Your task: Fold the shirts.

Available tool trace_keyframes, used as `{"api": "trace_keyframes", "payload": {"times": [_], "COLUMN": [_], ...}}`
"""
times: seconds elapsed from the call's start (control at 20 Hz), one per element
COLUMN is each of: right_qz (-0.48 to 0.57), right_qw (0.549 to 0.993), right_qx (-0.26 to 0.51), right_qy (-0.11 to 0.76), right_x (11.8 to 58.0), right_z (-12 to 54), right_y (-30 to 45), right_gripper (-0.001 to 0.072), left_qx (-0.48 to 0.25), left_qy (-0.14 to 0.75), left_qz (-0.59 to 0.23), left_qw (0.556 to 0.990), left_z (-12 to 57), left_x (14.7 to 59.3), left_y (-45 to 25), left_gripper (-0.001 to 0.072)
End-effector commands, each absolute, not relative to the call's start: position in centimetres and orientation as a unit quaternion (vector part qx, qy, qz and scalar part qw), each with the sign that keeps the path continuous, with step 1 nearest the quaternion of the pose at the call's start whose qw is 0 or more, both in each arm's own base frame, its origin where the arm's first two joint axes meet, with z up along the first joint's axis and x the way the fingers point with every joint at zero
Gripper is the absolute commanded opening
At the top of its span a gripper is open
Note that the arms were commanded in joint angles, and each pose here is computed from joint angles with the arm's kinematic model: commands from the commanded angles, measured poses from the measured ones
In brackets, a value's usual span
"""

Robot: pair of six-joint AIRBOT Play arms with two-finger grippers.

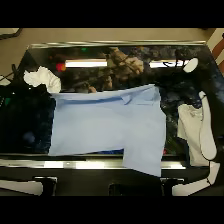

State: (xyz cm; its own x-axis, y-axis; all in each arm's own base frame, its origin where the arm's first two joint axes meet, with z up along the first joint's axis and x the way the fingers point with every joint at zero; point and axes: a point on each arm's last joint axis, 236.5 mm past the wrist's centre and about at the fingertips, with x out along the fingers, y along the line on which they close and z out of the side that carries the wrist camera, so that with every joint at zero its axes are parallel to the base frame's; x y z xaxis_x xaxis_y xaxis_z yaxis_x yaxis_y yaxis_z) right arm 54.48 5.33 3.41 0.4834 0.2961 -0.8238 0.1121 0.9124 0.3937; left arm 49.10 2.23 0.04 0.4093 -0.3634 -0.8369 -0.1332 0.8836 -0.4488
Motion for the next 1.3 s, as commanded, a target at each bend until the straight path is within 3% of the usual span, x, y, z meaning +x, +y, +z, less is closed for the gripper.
{"api": "trace_keyframes", "payload": {"times": [0.0, 0.2, 0.3, 0.5, 0.75, 1.0, 1.25], "right_qz": [0.033, 0.045, 0.057, 0.043, 0.033, 0.011, -0.001], "right_qw": [0.86, 0.855, 0.83, 0.735, 0.683, 0.671, 0.661], "right_qx": [0.251, 0.219, 0.182, 0.145, 0.159, 0.154, 0.138], "right_qy": [0.443, 0.467, 0.524, 0.661, 0.712, 0.725, 0.738], "right_x": [59.5, 57.0, 52.9, 44.9, 41.3, 40.2, 39.3], "right_z": [0.8, 3.2, 3.8, 0.6, -4.1, -5.6, -5.6], "right_y": [5.5, 3.7, 2.3, 0.9, 2.8, 2.2, 1.3], "right_gripper": [0.0043, 0.0043, 0.0043, 0.0043, 0.0042, 0.0042, 0.0042], "left_qx": [-0.283, -0.244, -0.243, -0.217, -0.224, -0.215, -0.219], "left_qy": [0.531, 0.529, 0.561, 0.67, 0.729, 0.771, 0.78], "left_qz": [-0.078, -0.114, -0.141, -0.158, -0.161, -0.155, -0.133], "left_qw": [0.795, 0.805, 0.779, 0.693, 0.626, 0.579, 0.57], "left_z": [-3.7, -1.2, -0.1, -2.1, -4.8, -5.1, -5.6], "left_x": [52.4, 52.3, 50.1, 43.4, 39.0, 36.0, 35.4], "left_y": [1.5, 2.1, 1.8, 1.6, 0.8, 1.1, 2.4], "left_gripper": [0.0035, 0.0036, 0.0036, 0.0035, 0.0035, 0.0035, 0.0035]}}
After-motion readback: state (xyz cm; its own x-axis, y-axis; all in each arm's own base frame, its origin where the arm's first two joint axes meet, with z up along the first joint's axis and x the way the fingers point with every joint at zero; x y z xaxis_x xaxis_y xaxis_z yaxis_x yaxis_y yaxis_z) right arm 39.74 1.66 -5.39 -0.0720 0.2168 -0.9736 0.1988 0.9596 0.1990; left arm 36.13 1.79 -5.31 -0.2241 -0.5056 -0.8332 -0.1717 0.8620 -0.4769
